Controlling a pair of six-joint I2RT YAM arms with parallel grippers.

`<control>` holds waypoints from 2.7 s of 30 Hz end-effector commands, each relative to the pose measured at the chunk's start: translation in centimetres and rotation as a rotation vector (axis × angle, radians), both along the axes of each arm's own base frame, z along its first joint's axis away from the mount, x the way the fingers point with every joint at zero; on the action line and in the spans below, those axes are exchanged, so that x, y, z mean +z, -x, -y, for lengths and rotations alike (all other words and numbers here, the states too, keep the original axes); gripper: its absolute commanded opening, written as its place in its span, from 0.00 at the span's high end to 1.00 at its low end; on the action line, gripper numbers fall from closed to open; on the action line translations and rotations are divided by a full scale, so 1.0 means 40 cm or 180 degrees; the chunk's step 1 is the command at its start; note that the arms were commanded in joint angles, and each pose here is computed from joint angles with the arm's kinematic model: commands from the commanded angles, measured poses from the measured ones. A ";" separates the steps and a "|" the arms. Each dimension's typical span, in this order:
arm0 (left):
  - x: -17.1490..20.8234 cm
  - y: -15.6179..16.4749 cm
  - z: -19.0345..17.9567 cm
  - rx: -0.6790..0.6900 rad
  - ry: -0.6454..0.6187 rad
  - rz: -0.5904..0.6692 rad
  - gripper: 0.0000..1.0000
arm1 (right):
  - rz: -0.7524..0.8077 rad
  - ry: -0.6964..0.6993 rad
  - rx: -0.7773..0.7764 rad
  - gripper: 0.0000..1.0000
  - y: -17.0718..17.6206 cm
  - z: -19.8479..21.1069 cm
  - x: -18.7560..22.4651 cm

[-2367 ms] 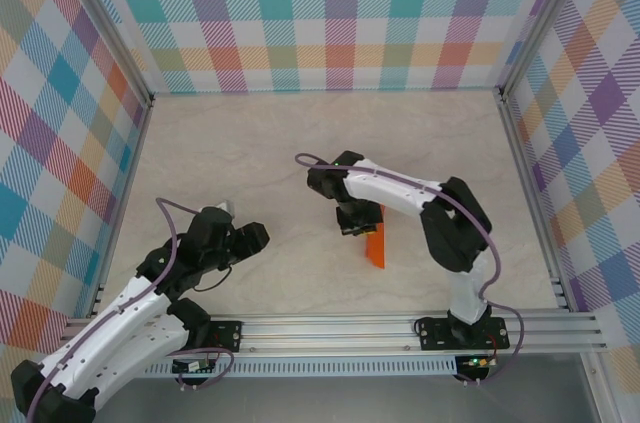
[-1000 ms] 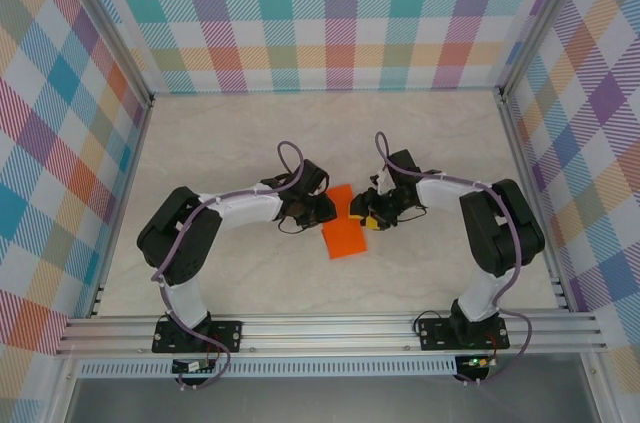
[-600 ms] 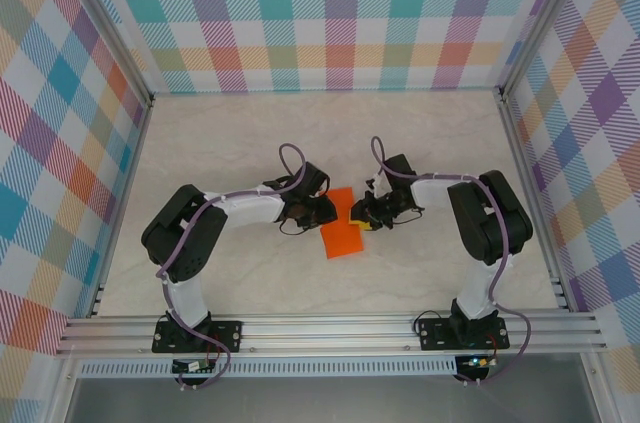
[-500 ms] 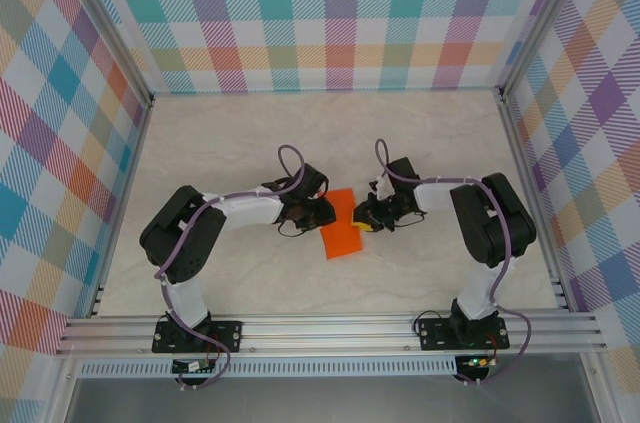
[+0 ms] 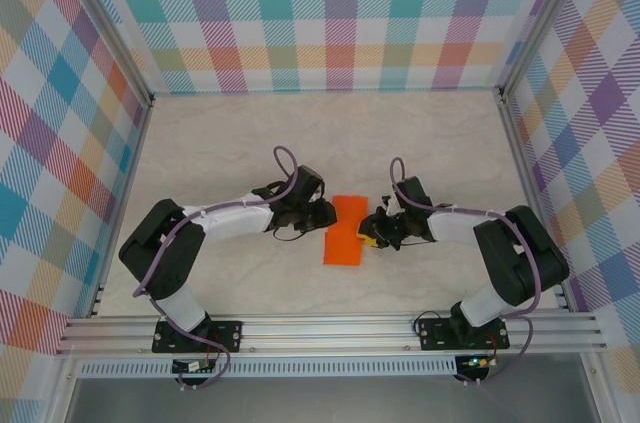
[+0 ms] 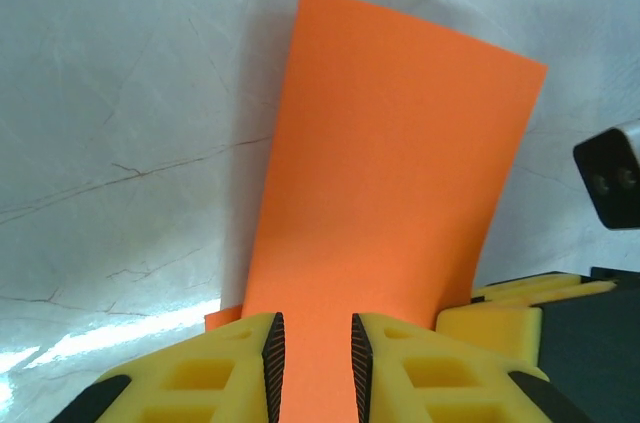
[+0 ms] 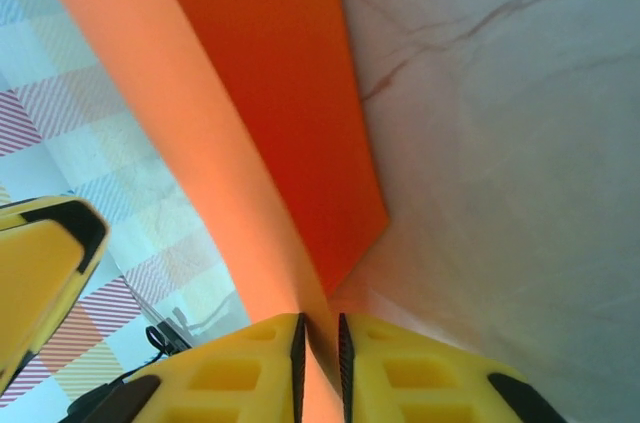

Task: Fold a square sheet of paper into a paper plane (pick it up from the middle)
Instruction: Rotate the paper at the center of the table, then third fold the triangle at the center of the table.

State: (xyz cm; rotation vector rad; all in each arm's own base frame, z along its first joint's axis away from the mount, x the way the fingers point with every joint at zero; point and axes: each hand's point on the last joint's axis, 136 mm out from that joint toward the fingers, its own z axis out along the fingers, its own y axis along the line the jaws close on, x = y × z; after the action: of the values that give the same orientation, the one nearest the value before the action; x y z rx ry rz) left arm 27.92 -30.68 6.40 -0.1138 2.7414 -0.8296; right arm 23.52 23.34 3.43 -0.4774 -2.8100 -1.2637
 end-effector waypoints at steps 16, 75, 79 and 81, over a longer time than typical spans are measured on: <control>-0.124 0.007 0.022 0.0014 -0.0182 -0.0241 0.76 | 0.0151 0.0129 0.0364 0.61 -0.031 -0.012 0.006; -0.026 0.257 0.111 -0.2026 -0.2902 0.2159 0.39 | -0.0040 -0.0048 0.0444 0.86 -0.031 -0.007 0.018; -0.014 0.254 0.111 -0.1938 -0.2843 0.2199 0.57 | -0.0041 -0.0035 0.0458 0.86 -0.030 -0.006 0.018; -0.010 0.255 0.115 -0.1948 -0.2745 0.2180 0.63 | -0.0061 -0.0003 0.0466 0.85 -0.025 -0.002 0.013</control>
State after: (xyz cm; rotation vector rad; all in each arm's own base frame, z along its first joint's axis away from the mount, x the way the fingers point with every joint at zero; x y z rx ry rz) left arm 17.53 -35.25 5.04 1.0276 2.2143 0.2685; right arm 24.23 23.31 2.99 -0.3004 -2.7718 -1.2044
